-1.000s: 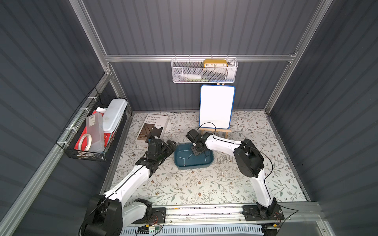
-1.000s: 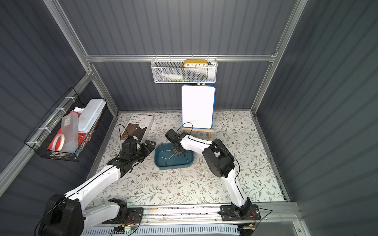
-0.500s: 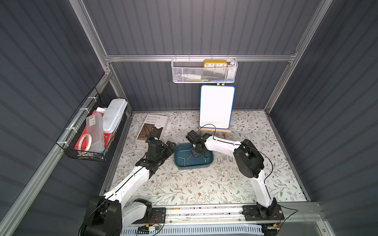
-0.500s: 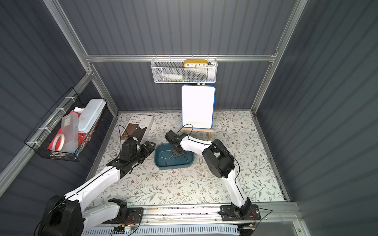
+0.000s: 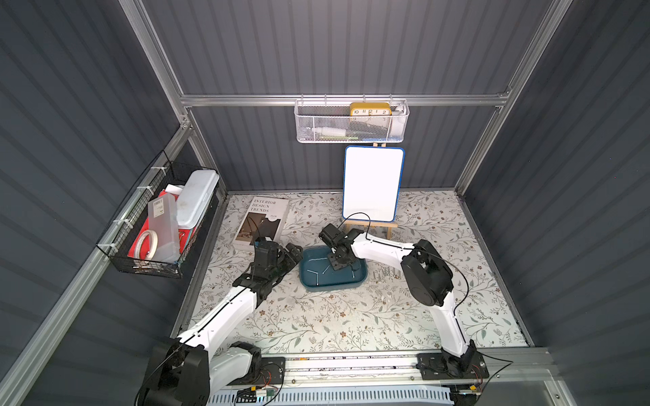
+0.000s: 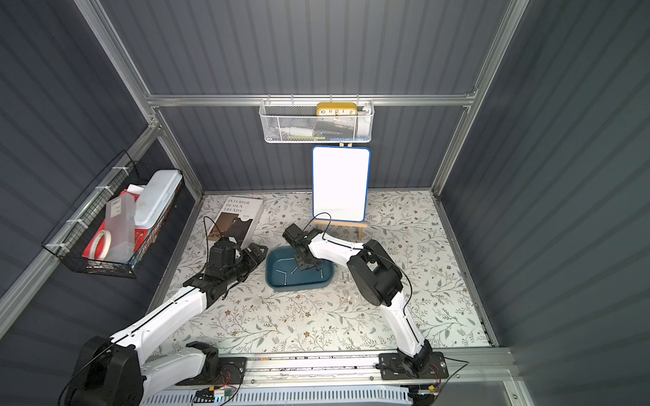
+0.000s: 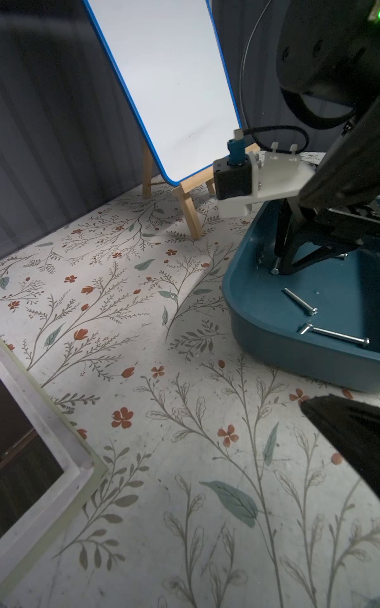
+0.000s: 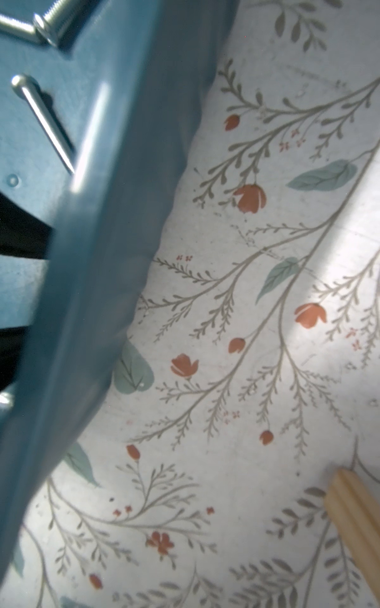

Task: Take out the screws from the storage box
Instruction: Pick up the screw from the storage box.

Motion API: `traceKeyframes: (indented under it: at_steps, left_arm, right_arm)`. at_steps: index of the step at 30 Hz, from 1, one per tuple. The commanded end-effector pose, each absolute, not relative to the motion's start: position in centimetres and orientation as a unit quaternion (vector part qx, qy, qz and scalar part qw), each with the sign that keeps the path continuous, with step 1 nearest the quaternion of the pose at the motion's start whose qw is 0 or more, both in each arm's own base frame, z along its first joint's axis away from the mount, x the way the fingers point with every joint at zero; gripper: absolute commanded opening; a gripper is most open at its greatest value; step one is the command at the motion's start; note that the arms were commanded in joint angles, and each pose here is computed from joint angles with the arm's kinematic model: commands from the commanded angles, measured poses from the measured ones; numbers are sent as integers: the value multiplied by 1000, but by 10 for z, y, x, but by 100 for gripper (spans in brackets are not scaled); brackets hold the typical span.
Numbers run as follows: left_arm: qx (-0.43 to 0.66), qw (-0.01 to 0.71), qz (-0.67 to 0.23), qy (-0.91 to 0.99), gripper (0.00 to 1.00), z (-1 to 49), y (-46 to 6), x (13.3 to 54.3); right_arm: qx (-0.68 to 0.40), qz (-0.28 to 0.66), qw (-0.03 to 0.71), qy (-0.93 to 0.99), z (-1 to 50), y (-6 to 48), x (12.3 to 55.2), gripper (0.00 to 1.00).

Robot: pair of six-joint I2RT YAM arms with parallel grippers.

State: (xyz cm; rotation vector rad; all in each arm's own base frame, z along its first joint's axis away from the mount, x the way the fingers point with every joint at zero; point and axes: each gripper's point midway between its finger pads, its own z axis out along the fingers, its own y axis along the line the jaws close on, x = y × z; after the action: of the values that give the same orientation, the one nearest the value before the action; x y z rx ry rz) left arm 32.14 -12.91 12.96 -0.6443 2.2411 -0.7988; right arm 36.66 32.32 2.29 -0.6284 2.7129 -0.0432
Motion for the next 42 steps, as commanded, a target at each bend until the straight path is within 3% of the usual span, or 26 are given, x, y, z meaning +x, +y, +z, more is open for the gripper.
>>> traceKeyframes:
  at_steps: [1,20,26,36,42]
  left_arm:
    - [-249,324,-304,861,93,125,-128,317]
    - [-256,322,-298,861,93,121,-124,313]
    - [-257,320,-295,863,93,121,-123,312]
    - [-262,330,-293,858,93,126,-119,310]
    - [-263,333,-297,856,93,129,-119,308]
  right_arm:
    - [-228,-57,170,957,13,314,368,37]
    - [-243,-39,183,952,5,327,370,51]
    - [-234,-35,177,955,-11,326,368,44]
    - [-226,-29,151,962,-18,319,355,23]
    - [-219,-27,147,964,-13,312,346,29]
